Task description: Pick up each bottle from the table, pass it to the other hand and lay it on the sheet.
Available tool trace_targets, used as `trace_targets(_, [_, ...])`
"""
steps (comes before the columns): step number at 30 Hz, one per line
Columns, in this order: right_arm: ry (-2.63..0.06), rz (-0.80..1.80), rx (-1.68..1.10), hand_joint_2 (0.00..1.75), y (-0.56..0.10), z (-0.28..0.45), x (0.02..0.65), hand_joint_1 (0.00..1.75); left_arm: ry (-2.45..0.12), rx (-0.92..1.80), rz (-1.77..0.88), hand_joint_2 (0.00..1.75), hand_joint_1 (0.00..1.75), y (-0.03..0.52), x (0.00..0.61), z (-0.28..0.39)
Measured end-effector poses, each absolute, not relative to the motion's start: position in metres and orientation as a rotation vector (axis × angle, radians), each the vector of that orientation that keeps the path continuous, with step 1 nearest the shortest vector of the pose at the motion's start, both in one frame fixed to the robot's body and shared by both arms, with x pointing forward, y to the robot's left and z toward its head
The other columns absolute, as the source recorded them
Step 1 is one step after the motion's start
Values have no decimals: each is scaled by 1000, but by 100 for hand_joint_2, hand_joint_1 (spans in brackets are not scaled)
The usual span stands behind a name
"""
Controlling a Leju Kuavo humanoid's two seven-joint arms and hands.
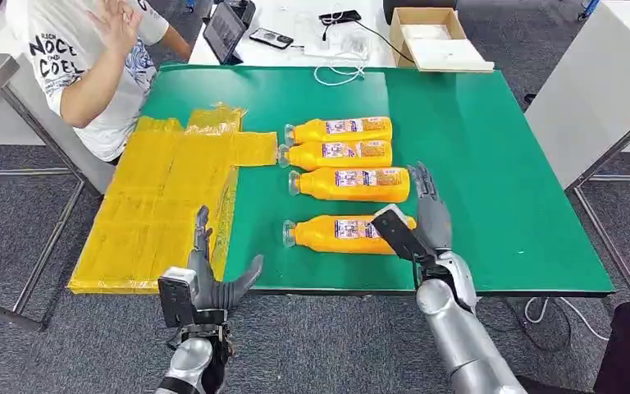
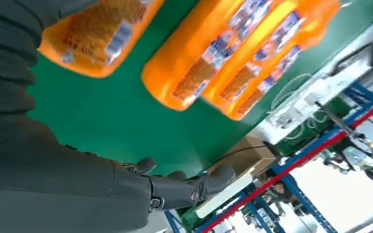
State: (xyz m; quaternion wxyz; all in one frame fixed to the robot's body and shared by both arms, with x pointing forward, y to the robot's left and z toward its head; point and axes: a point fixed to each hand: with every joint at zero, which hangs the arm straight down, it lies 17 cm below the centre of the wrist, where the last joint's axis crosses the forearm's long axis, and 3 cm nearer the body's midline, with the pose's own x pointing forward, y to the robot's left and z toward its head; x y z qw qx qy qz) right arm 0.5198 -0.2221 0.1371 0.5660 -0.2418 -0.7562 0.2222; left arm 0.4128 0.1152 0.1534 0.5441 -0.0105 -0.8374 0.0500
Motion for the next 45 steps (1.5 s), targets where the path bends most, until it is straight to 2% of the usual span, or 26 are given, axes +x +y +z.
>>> trace_targets(19, [-1608,668,-505,175,-209,93,543,0,-1955,-26,102,175,0,116,416,141])
trace_targets(31, [-1647,896,-31,175,-116,72,502,0,-1955,-45,83,175,0,111,421,137])
trace_targets(45, [-1600,1004,-44,175,-121,60,501,0,-1930,-46,87,175,0,111,423,127])
